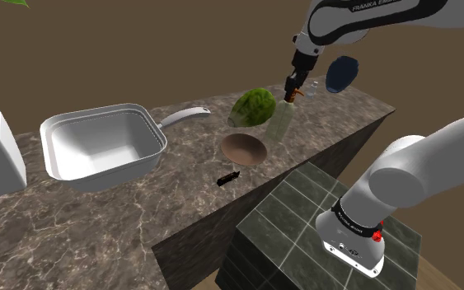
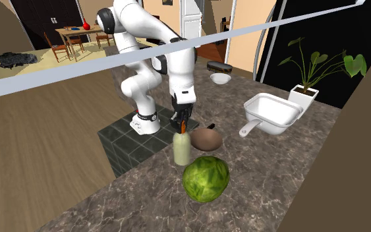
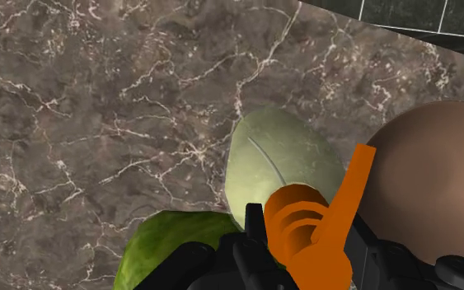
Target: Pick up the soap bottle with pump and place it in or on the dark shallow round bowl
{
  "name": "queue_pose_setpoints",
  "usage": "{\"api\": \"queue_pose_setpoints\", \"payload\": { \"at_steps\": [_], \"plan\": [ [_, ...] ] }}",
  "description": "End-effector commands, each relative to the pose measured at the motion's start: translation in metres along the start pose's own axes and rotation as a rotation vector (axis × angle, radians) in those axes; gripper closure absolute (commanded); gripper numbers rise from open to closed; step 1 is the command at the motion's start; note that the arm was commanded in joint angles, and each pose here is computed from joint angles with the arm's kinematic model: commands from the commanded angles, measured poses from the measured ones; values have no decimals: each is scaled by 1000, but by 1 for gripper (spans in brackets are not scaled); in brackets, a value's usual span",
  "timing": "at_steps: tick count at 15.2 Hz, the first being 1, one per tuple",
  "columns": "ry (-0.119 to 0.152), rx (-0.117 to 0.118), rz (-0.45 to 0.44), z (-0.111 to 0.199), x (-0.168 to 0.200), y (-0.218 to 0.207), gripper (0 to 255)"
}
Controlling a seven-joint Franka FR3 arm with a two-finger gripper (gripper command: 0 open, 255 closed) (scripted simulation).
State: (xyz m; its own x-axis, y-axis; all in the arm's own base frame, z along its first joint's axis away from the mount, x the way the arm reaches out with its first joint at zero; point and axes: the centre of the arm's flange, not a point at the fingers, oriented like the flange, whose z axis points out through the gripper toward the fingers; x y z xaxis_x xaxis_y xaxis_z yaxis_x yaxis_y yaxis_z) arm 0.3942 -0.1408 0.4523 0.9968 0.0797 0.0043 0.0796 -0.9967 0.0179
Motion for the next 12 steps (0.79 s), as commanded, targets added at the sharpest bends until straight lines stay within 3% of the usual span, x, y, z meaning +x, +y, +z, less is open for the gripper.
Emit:
{"api": "queue_pose_setpoints", "payload": {
  "at_steps": [1, 12],
  "plan": [
    [0, 0, 0, -10, -1, 1, 255],
    [0, 0, 0, -68, -1, 2, 255]
  ]
}}
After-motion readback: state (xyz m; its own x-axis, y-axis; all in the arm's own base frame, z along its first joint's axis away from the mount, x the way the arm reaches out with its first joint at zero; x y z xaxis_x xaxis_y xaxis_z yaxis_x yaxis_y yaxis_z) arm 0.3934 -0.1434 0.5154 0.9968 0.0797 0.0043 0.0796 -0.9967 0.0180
